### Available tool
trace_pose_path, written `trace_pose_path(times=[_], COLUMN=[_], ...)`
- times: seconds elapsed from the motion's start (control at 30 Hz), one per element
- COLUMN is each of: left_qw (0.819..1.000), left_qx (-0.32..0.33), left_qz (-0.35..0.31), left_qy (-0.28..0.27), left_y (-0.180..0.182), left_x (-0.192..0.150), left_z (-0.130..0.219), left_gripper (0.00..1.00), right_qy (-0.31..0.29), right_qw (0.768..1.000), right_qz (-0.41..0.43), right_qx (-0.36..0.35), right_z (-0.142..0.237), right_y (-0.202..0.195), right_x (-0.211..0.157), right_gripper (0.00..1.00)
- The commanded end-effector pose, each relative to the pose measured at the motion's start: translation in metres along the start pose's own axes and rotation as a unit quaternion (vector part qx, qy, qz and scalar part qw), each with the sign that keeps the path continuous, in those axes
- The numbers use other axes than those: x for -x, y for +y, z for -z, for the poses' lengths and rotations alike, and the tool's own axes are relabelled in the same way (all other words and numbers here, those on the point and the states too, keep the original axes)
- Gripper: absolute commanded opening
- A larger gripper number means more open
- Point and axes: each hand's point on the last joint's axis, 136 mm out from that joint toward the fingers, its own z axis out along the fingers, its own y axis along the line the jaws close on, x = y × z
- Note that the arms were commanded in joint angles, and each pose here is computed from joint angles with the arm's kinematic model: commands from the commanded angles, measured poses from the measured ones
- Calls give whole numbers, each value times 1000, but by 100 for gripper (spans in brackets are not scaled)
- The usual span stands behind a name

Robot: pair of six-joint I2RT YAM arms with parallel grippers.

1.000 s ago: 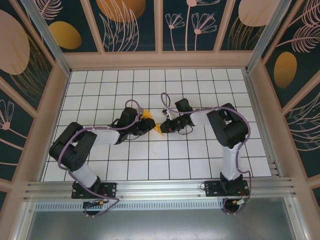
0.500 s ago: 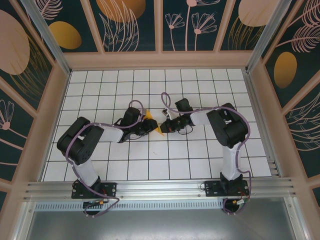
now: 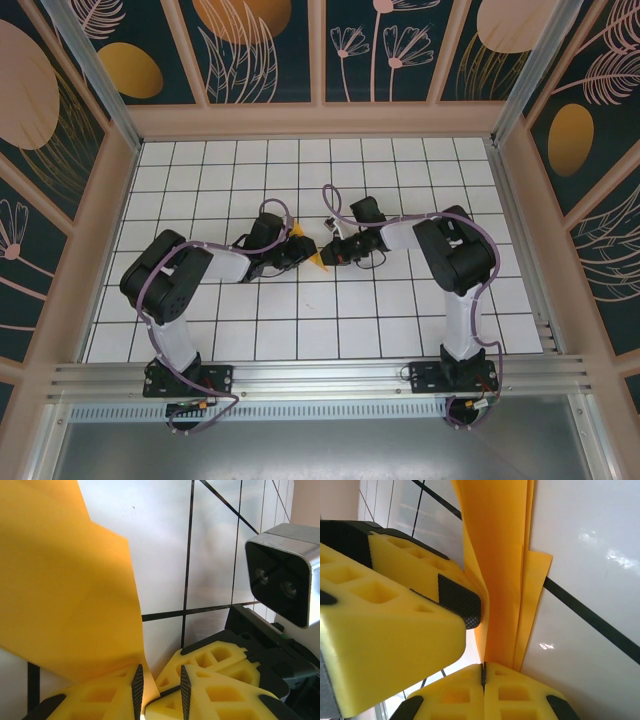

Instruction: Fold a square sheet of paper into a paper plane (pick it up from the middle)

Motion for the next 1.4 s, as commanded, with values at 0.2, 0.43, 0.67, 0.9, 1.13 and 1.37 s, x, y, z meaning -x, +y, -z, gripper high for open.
trace_pose_path(times=[0.2,0.43,0.67,0.9,1.13,1.37], left_qw=[999,996,993,991,990,989], left_qx=[49,85,109,127,134,137], left_qz=[8,21,34,45,47,48], left_qy=[-5,-10,-9,-1,1,0], left_y=[19,31,42,52,55,55], left_x=[2,4,3,-2,-3,-3], left_z=[-7,-6,-7,-9,-8,-7], left_gripper=[28,29,29,29,26,19], right_qy=[9,7,-12,-19,-44,-41], right_qw=[1000,1000,1000,1000,998,998], right_qz=[-18,-16,-2,-7,-6,-9], right_qx=[-22,-26,-3,-16,-49,-55], right_z=[-2,0,12,23,38,30], right_y=[-15,-14,10,16,21,25], right_x=[-3,-2,6,-1,-1,7], right_gripper=[0,0,5,9,13,7])
